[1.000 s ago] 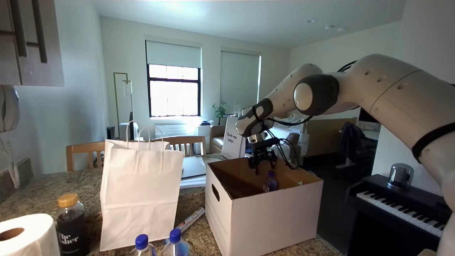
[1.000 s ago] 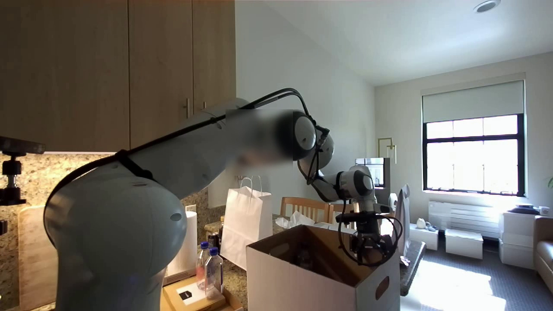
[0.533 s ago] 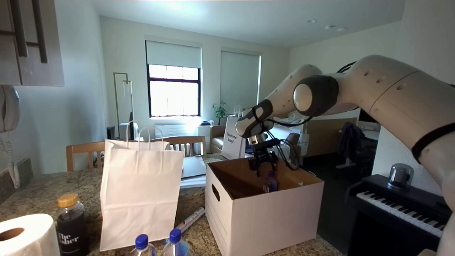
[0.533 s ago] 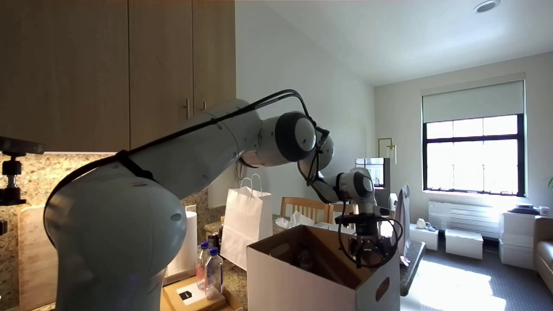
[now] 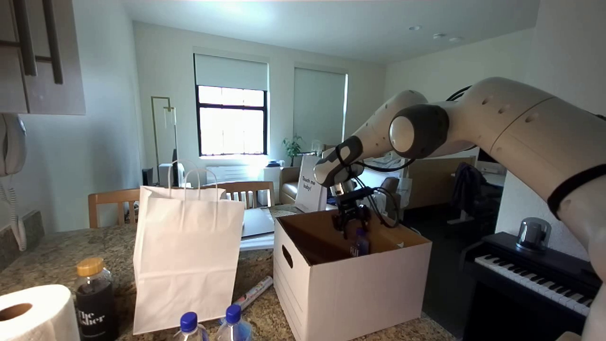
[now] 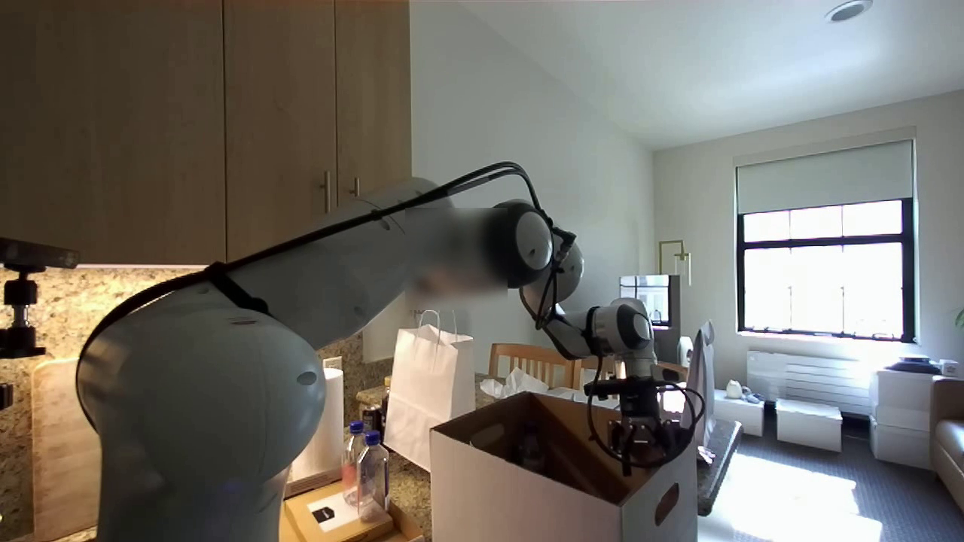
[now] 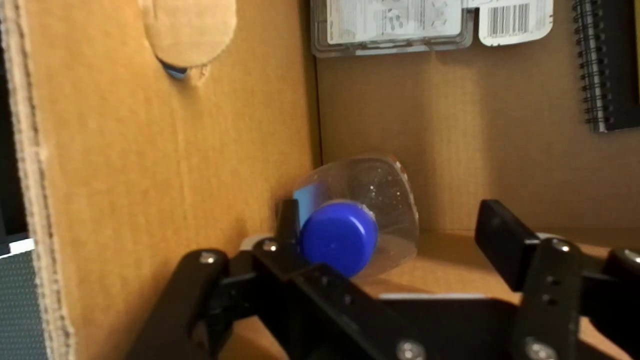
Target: Pick up the bottle from the box and put them on the counter
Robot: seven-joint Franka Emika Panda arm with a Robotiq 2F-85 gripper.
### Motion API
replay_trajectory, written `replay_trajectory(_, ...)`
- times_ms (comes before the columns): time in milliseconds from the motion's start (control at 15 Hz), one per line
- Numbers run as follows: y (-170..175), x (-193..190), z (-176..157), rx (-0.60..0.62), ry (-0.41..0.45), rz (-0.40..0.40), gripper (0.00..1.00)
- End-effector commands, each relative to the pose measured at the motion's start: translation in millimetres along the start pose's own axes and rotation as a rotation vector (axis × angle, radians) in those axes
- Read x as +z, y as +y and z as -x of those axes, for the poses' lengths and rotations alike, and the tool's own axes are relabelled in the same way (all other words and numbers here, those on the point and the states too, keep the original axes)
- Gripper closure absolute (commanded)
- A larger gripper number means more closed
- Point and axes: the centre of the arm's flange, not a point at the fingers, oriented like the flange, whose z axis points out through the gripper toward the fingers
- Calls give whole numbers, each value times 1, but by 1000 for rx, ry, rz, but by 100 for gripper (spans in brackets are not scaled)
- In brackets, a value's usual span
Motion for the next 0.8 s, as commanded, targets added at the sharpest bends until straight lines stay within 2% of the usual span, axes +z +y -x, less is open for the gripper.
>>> replay_trajectory(0, 2, 2, -7, -5, 12, 8, 40)
replay_trajectory(467, 2, -6, -5, 16, 19, -4, 86)
replay_trajectory(533, 1, -8, -4, 16, 23, -4, 88)
replay_trajectory(733, 1, -14, -1, 30, 26, 3, 86)
